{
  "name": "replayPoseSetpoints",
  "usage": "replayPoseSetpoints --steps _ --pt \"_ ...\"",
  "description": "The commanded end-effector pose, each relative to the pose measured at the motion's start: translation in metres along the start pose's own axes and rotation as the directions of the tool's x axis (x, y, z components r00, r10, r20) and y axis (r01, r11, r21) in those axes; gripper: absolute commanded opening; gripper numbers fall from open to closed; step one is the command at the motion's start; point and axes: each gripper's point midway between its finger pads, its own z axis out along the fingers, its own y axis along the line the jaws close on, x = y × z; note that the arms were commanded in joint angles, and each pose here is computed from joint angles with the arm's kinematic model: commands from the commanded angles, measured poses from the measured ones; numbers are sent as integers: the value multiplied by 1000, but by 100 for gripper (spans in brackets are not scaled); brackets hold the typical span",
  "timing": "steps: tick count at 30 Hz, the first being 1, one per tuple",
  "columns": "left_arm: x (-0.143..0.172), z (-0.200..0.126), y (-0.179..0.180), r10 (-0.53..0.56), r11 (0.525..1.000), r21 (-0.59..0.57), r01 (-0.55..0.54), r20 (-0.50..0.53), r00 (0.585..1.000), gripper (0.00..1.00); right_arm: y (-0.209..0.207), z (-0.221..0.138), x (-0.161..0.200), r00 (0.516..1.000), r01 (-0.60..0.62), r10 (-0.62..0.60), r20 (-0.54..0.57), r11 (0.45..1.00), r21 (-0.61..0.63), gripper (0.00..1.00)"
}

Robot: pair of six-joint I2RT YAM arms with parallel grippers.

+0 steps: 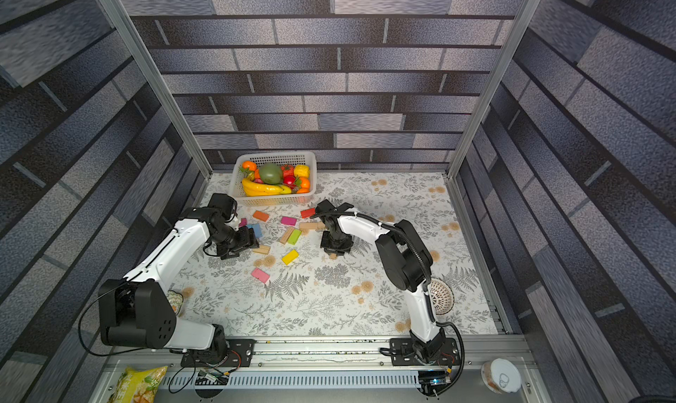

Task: Assemble the number 7 with building blocks
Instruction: Assemble the building block at the center of the board.

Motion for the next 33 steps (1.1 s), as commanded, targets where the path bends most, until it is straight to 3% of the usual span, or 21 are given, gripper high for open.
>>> replayPoseSetpoints --steps 1,8,12,22,29,33 --pt "-1 -4 -2 -17 1000 19 17 14 1000 75 -13 -6 5 991 131 -130 -20 989 71 26" --pt "-1 -7 -2 -29 999 18 28 23 999 76 -8 -4 1 971 236 -235 -30 971 31 28" --pt "0 -6 0 -34 999 15 34 24 999 76 -10 -4 -1 979 202 -202 -38 979 -4 41" --pt "6 -1 3 -58 998 23 57 30 998 77 -11 -17 -1 995 71 -66 68 994 -84 41" --pt "3 0 4 -61 998 27 60 28 998 77 -11 -21 0 994 67 -60 89 995 -75 42" --pt "1 0 3 -58 998 28 58 27 998 77 -7 -24 -3 993 68 -63 98 996 -51 48"
